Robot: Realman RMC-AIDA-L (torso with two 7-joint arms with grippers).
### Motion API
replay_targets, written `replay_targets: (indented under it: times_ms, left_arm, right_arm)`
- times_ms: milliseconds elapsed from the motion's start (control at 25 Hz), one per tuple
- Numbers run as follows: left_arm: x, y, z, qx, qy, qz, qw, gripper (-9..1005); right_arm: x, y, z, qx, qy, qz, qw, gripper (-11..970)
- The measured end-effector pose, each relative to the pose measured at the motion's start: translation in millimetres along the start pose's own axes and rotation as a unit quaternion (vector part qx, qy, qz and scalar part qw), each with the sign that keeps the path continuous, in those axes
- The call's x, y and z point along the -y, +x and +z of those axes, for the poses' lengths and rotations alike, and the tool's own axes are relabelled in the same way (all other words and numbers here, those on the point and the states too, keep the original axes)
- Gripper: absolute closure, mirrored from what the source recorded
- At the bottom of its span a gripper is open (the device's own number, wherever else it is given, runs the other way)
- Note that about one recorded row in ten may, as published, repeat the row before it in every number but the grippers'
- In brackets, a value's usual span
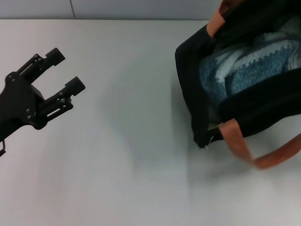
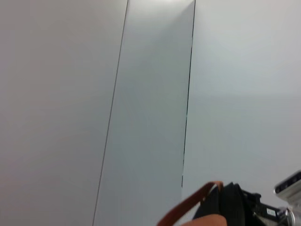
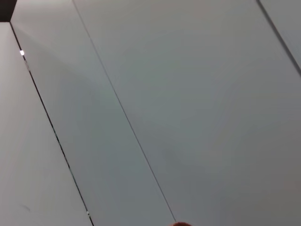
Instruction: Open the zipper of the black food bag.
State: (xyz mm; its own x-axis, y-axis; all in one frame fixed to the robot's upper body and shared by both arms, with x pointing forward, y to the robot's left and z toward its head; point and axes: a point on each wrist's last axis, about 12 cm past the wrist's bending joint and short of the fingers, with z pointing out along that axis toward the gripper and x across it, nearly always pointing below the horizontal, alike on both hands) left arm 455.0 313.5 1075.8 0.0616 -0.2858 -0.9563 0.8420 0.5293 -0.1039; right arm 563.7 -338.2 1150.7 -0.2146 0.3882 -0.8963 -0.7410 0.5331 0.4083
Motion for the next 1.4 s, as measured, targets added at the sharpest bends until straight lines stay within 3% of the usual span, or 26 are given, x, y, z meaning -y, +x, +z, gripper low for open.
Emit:
replay_targets:
  times_ms: [200, 360, 560, 760, 1040, 1240, 1400]
  left_arm:
    - [-0.1, -2, -3, 0.004, -0.004, 0.001, 1.0, 169]
    - [0.4, -1, -2, 0.005, -0.004, 0.0, 1.0, 169]
    - [0.9, -1, -2, 0.006, -0.004, 0.0, 1.0, 169]
    - [0.8, -1, -4, 0.003, -0.004, 0.0, 1.0, 169]
    - [1.5, 0, -2, 0.001, -0.001, 0.002, 1.0, 169]
    - [1.5, 1, 0, 0.001, 0.002, 0.002, 1.0, 169]
    - [1.4, 1, 0, 0.001, 0.001, 0.003, 1.0, 169]
  right_arm:
    - [6.2, 1, -7, -0.021, 0.016, 0.03, 0.999, 220]
    - [10.4, 3, 1, -0.05, 0.025, 0.058, 0.997, 220]
    - [16.8, 1, 19, -0.153, 0.031, 0.086, 0.984, 221]
    - [21.5, -6, 26, -0.274, 0.055, 0.086, 0.956, 221]
    - [15.6, -36, 21, -0.309, 0.075, 0.084, 0.945, 221]
    - [16.1, -59, 21, -0.344, 0.12, 0.05, 0.93, 221]
    - [13.9, -73, 25, -0.324, 0.115, 0.041, 0.938, 220]
